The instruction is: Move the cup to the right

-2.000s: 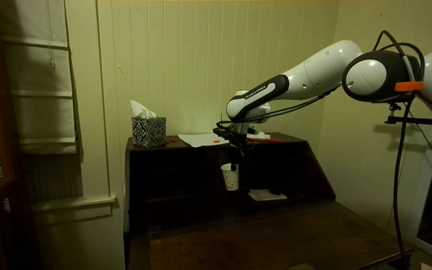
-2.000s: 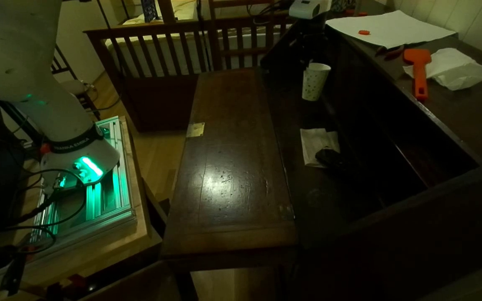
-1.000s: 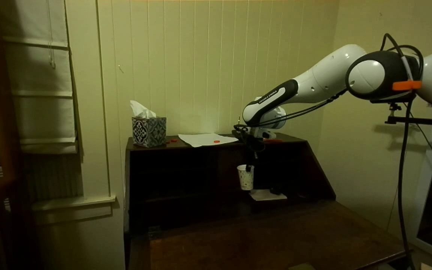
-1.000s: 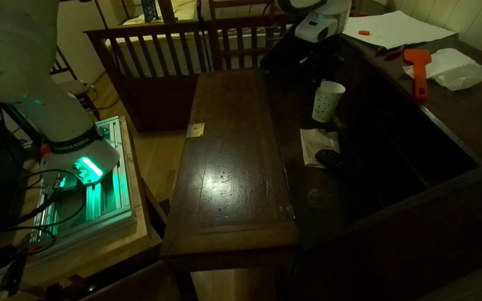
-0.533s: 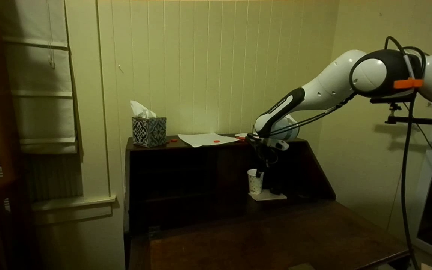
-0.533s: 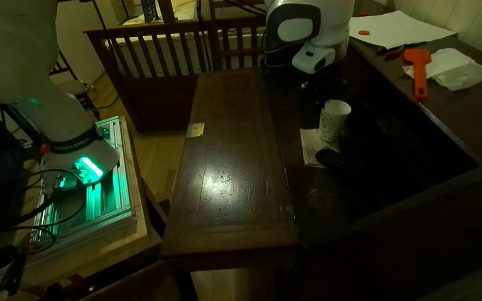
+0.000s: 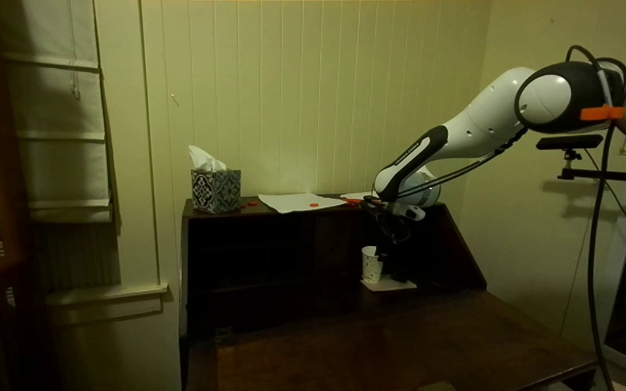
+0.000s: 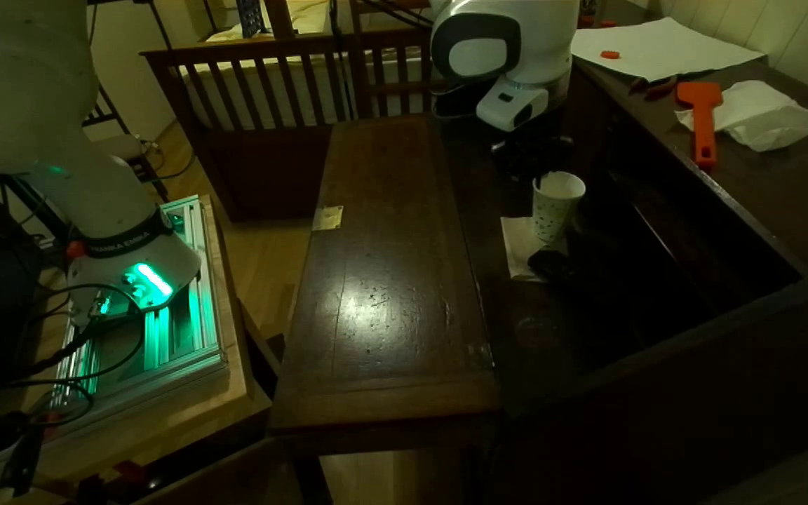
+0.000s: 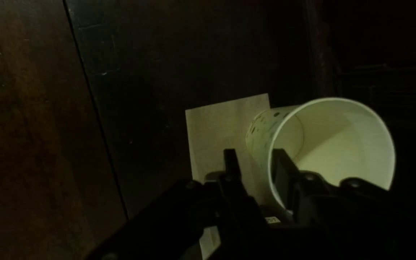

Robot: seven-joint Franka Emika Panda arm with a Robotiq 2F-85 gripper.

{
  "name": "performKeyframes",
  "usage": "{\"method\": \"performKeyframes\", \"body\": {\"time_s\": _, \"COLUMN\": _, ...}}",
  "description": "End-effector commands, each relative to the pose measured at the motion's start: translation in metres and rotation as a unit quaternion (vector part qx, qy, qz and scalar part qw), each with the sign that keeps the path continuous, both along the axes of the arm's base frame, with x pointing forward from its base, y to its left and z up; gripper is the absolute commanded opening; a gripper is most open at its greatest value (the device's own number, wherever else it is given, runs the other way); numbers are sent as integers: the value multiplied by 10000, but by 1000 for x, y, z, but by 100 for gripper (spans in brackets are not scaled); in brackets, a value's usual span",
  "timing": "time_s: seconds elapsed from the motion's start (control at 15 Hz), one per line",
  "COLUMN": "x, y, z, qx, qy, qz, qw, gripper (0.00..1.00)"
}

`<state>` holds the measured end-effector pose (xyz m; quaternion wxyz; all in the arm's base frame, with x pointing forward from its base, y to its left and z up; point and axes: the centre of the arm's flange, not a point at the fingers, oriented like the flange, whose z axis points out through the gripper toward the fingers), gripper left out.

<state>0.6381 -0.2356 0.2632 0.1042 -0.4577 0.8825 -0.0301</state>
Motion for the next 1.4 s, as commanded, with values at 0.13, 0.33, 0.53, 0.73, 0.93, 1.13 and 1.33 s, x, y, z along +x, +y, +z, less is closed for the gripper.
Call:
{"method": "performKeyframes", "body": {"time_s": 0.13, "x": -35, "y": 41, "z": 58, "qx": -266, "qy": 72, "qz": 683, "qw": 9973, "gripper": 76}}
{"method": "performKeyframes", "body": {"time_s": 0.33, "x": -57, "y": 72, "z": 84, "qx": -451, "qy": 567, "qz": 1472, "qw": 9864, "gripper": 96}}
{"method": "performKeyframes", "body": {"time_s": 0.53, "x": -84, "y": 106, "z": 107, "qx": -330, "qy": 940, "qz": 2235, "qw": 9696, "gripper": 100}}
{"method": "performKeyframes", "body": {"time_s": 0.73, "x": -110, "y": 142, "z": 134, "qx": -57, "qy": 1200, "qz": 2990, "qw": 9467, "gripper": 100}}
{"method": "performKeyframes", "body": {"time_s": 0.93, "x": -139, "y": 176, "z": 164, "qx": 134, "qy": 1472, "qz": 3736, "qw": 9157, "gripper": 100}}
{"method": "performKeyframes", "body": {"time_s": 1.13, "x": -173, "y": 201, "z": 192, "qx": 250, "qy": 1787, "qz": 4426, "qw": 8784, "gripper": 100}}
{"method": "performKeyframes", "body": {"time_s": 1.33, "x": -156, "y": 201, "z": 189, "qx": 320, "qy": 1738, "qz": 4252, "qw": 8877, "gripper": 100}}
